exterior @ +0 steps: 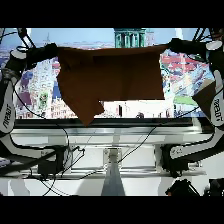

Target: Fold the clothes and pants, and hang the long-sleeved shirts on hangers.

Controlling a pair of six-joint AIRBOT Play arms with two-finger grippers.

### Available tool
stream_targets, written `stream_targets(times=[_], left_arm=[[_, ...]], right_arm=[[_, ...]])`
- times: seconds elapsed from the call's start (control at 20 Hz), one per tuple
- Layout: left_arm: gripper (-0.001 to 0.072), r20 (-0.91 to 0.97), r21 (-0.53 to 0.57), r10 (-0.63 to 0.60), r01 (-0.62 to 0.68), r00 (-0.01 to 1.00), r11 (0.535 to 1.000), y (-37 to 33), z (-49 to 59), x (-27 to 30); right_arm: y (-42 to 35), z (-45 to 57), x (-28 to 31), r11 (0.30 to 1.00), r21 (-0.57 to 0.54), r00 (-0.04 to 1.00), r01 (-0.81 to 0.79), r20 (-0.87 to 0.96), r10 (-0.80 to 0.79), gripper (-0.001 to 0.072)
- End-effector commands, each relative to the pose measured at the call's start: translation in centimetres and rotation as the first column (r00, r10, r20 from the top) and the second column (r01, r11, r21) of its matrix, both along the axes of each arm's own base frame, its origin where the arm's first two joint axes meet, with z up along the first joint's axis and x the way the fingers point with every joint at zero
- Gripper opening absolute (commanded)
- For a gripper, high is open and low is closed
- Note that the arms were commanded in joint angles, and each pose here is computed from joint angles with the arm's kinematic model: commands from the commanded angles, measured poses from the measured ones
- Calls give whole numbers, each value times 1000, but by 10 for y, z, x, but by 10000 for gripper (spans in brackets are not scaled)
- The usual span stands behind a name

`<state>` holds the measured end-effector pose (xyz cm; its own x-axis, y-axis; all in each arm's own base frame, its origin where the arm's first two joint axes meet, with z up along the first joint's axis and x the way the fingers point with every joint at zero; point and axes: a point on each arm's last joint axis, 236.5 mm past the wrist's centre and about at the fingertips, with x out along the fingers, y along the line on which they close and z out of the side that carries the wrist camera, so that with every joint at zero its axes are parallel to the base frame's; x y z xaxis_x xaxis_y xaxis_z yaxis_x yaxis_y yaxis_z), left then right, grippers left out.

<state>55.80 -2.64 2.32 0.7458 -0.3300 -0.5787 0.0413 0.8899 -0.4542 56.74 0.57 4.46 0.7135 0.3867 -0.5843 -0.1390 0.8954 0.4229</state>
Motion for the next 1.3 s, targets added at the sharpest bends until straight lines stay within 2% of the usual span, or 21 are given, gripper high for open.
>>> stream_targets(times=[0.0, 0.15, 0.25, 0.35, 0.45, 0.6, 0.65, 0.7, 0.75, 0.8, 0.95, 1.05, 1.1, 1.15, 1.25], left_arm=[[19, -91, 2, -81, 81, 993, 997, -13, -21, -17], [19, -155, -3, -118, 119, 981, 993, -15, -33, -31], [19, -245, 48, -132, 148, 961, 988, -9, -51, -47], [18, -373, 105, -146, 198, 916, 975, -3, -78, -72], [18, -469, 88, -168, 235, 867, 968, -5, -97, -92], [20, -482, 82, -167, 234, 860, 969, -5, -105, -93], [25, -474, 80, -164, 228, 865, 970, -6, -103, -91], [191, -469, 80, -165, 228, 868, 970, -6, -101, -90], [525, -455, 88, -167, 231, 874, 969, -5, -95, -88], [665, -442, 93, -164, 227, 882, 969, -3, -87, -88], [653, -374, 136, -187, 254, 908, 958, 7, -40, -93], [653, -347, 142, -193, 255, 918, 956, 14, -1, -110], [649, -345, 140, -201, 262, 917, 955, 17, 17, -123], [594, -353, 134, -214, 276, 911, 952, 19, 32, -138], [553, -383, 124, -239, 306, 892, 944, 20, 53, -168]], right_arm=[[0, -23, 2, 1000, -15, 999, 0, -32, 0, 12], [-10, -46, -13, 992, -117, 993, -44, -116, 31, 12], [-12, -71, -36, 987, -138, 971, -87, -233, 53, 12], [-7, -97, -60, 985, -119, 940, -127, -330, 82, 12], [0, -117, -81, 985, -87, 912, -148, -397, 102, 12], [1, -132, -92, 986, -76, 898, -146, -429, 100, 15], [2, -130, -91, 987, -73, 899, -145, -425, 100, 97], [2, -128, -89, 987, -71, 902, -144, -420, 102, 350], [2, -123, -87, 986, -73, 904, -151, -415, 108, 576], [1, -117, -87, 982, -81, 900, -171, -418, 123, 566], [-37, -108, -102, 938, -219, 858, -270, -497, 131, 548], [-71, -110, -130, 929, -246, 793, -278, -604, 77, 548], [-82, -113, -149, 942, -215, 750, -257, -659, 55, 547], [-89, -116, -166, 959, -173, 710, -225, -703, 40, 546], [-94, -122, -198, 982, -78, 638, -172, -768, 51, 443]])
